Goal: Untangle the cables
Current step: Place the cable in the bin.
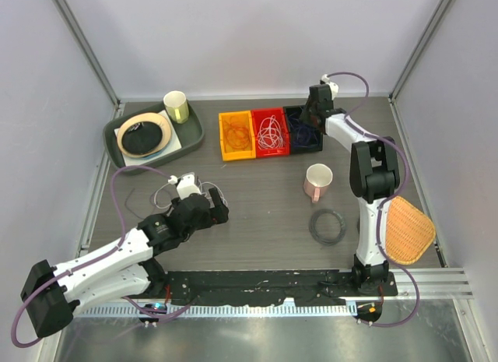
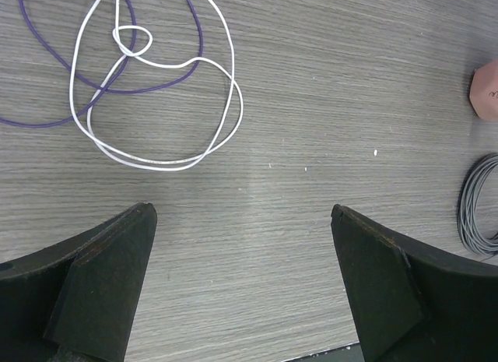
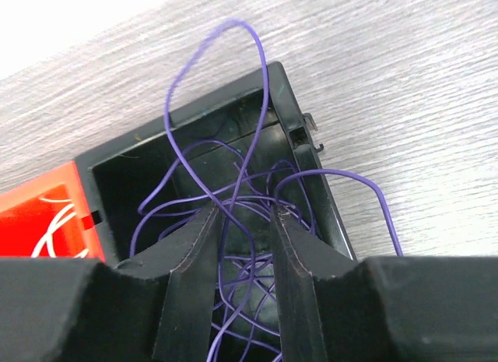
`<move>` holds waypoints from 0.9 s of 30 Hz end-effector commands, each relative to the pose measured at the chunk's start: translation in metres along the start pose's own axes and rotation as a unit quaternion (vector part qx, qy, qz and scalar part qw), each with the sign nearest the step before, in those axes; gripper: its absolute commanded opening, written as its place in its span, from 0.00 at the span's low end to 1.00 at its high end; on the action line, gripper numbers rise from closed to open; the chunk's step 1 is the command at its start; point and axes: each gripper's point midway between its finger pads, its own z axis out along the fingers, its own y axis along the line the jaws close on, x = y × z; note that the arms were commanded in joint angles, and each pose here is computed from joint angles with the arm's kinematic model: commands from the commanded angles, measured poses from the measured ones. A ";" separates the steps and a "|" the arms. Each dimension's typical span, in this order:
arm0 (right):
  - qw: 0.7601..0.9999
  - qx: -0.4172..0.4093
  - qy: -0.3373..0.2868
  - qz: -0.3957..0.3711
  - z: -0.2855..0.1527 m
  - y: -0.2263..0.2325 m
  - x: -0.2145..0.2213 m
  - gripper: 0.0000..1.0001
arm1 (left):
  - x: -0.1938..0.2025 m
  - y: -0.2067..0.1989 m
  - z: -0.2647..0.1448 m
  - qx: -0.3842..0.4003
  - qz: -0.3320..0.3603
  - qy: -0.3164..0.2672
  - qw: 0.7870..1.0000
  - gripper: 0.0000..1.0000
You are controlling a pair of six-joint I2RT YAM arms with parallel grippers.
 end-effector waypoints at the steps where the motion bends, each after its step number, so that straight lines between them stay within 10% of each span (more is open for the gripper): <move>1: 0.998 -0.038 -0.055 0.008 -0.046 0.024 -0.054 0.38 | -0.007 -0.006 0.000 0.015 -0.012 -0.016 1.000 1.00; 17: 0.995 -0.069 -0.075 0.002 -0.088 0.031 -0.067 0.45 | -0.005 -0.006 -0.003 0.025 -0.020 -0.013 0.999 1.00; 21: 0.987 -0.082 -0.123 -0.057 -0.134 0.047 -0.074 0.76 | -0.006 -0.005 -0.006 0.023 -0.022 -0.015 0.999 1.00; 27: 0.973 -0.112 -0.185 -0.075 -0.209 0.057 -0.094 0.90 | -0.005 -0.001 -0.007 0.018 -0.028 -0.012 0.999 1.00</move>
